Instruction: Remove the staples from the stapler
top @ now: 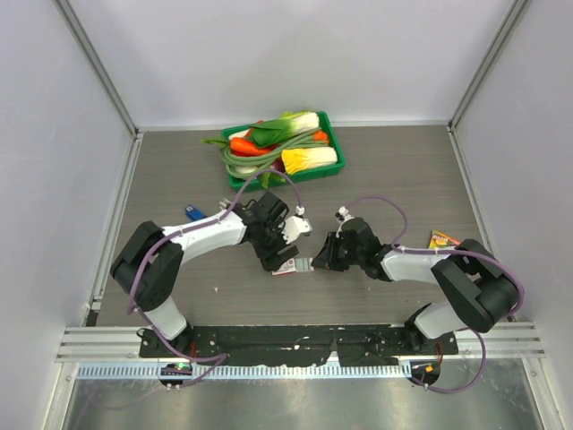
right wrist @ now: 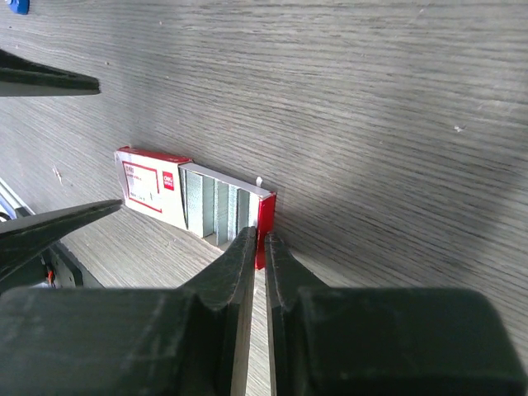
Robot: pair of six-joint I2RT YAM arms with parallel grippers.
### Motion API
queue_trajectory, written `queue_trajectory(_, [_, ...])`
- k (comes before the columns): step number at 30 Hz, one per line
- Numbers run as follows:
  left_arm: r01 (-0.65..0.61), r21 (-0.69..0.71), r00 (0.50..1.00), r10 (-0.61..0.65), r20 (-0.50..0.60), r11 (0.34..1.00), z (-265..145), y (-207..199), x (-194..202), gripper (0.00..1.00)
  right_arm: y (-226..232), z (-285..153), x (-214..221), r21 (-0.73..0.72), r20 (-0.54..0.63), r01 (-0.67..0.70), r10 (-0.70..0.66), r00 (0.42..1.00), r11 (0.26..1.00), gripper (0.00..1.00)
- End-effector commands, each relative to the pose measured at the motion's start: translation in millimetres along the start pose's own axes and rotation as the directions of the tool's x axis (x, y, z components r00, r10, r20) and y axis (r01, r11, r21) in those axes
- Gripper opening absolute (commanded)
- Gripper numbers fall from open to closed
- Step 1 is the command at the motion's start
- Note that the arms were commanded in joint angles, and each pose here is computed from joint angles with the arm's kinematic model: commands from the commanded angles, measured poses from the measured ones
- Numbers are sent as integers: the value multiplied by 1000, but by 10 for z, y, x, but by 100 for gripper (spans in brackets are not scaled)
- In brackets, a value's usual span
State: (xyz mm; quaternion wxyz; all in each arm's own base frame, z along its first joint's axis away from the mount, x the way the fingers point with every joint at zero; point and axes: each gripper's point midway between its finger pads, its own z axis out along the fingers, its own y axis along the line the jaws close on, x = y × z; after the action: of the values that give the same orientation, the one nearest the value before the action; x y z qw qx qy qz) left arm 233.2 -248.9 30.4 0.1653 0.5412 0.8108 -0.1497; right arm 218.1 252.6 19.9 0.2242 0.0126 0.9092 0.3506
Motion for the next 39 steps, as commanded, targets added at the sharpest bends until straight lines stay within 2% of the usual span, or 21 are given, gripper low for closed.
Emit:
queue_trajectory(1, [-53,-5,997,53,54,999,-387,28,-151,74,-73,34,8,40,-3,28,-28,1000,999,15])
queue_trajectory(7, [-101,19,995,101,22,995,-487,45,23,76,-85,31,11,43,-2,26,-26,1000,999,14])
queue_trajectory(12, [-70,-15,996,69,-50,997,-218,157,218,71,-78,31,7,41,-2,27,-27,1000,999,14])
queue_trajectory(18, [-52,-56,998,51,-29,997,-38,278,152,66,-64,28,-14,42,1,29,-29,1000,999,14])
queue_trajectory(30, [-57,-27,998,57,-5,998,66,225,106,66,-32,40,-33,35,0,34,-34,999,999,14])
queue_trajectory(39, [-53,-91,999,53,-10,994,136,366,46,66,-26,46,-45,34,-2,40,-40,999,999,14])
